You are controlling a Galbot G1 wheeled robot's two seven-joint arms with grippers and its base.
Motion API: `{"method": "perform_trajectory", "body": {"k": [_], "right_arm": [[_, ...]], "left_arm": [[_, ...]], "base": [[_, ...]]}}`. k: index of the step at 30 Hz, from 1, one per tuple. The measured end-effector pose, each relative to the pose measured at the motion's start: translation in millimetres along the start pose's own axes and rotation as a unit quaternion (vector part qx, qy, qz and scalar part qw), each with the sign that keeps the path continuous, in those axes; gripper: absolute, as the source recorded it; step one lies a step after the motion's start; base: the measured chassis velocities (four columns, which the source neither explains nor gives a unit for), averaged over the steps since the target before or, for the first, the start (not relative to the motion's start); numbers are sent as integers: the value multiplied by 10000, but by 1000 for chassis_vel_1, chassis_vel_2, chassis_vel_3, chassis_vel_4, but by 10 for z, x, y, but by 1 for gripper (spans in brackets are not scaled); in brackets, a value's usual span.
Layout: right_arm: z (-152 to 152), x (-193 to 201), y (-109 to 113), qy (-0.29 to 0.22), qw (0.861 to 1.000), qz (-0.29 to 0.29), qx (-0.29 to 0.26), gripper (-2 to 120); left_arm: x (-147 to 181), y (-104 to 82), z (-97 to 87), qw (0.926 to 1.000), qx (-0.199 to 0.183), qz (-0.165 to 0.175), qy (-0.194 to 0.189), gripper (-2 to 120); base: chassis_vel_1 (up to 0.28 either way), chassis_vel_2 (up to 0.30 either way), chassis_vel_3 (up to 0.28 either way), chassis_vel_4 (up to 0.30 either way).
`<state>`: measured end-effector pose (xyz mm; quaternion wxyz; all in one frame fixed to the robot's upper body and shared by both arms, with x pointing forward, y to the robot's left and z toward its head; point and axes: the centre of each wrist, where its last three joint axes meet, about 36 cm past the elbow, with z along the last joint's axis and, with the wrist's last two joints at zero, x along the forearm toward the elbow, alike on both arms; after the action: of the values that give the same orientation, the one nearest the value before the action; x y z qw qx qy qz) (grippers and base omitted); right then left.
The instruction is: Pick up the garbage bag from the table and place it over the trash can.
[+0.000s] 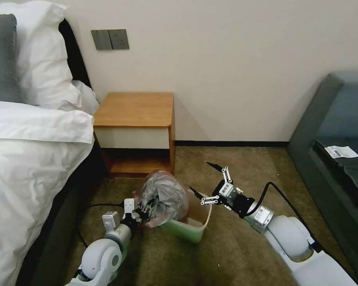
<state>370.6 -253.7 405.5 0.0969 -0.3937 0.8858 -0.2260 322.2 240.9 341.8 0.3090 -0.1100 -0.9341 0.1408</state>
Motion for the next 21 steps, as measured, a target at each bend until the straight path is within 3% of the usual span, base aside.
{"method": "perform_trajectory", "body": {"k": [14, 19, 21], "right_arm": [[-53, -16, -36, -45, 10000, -12, 60, 100], [-45, -8, -13, -41, 10000, 9, 47, 100], [-48, -24, 11, -70, 10000, 54, 17, 100]], "left_arm": [[50, -16, 53, 9998, -53, -136, -135, 13], [116, -63, 76, 9973, -103, -407, -600, 13], [189, -119, 72, 9934, -77, -577, -984, 11]], "base": [[0, 0, 0, 0], [0, 0, 0, 0], [0, 0, 0, 0]]}}
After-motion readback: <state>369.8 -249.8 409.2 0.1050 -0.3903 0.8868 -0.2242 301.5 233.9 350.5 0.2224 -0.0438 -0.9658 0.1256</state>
